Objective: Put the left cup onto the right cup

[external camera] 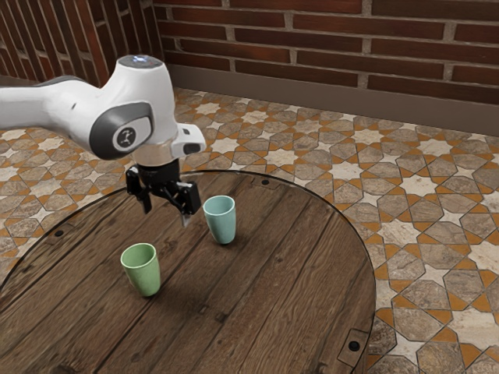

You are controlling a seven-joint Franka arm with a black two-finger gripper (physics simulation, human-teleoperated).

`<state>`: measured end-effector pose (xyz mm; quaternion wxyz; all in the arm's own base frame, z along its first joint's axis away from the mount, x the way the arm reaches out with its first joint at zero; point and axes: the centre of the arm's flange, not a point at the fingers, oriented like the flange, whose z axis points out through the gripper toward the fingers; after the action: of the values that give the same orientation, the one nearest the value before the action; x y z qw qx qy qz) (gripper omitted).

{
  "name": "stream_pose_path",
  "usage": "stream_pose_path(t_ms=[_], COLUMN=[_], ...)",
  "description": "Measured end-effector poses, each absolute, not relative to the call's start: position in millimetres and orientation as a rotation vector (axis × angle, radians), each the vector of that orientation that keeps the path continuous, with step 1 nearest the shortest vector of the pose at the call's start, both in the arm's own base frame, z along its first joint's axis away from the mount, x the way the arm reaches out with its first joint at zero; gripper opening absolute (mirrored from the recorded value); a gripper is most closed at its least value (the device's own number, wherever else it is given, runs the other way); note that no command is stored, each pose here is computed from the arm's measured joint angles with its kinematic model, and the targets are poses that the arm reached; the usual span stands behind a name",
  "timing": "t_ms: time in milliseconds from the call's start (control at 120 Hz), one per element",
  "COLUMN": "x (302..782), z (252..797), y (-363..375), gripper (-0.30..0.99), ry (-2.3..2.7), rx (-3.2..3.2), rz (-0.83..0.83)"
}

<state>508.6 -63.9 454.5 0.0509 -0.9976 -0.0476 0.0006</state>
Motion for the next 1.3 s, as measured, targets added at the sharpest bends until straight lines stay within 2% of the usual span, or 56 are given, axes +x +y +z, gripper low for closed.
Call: stream_pose_path(t_ms=[400,717,1300], x=[506,484,498], z=[420,396,363], y=[-36,-28,-9], gripper=[0.69,0.69,0.69], ry=[-0.297,-0.292,-0.191], rx=[-3.032,-3.016,-3.039], rz=[0.035,0.035,0.003])
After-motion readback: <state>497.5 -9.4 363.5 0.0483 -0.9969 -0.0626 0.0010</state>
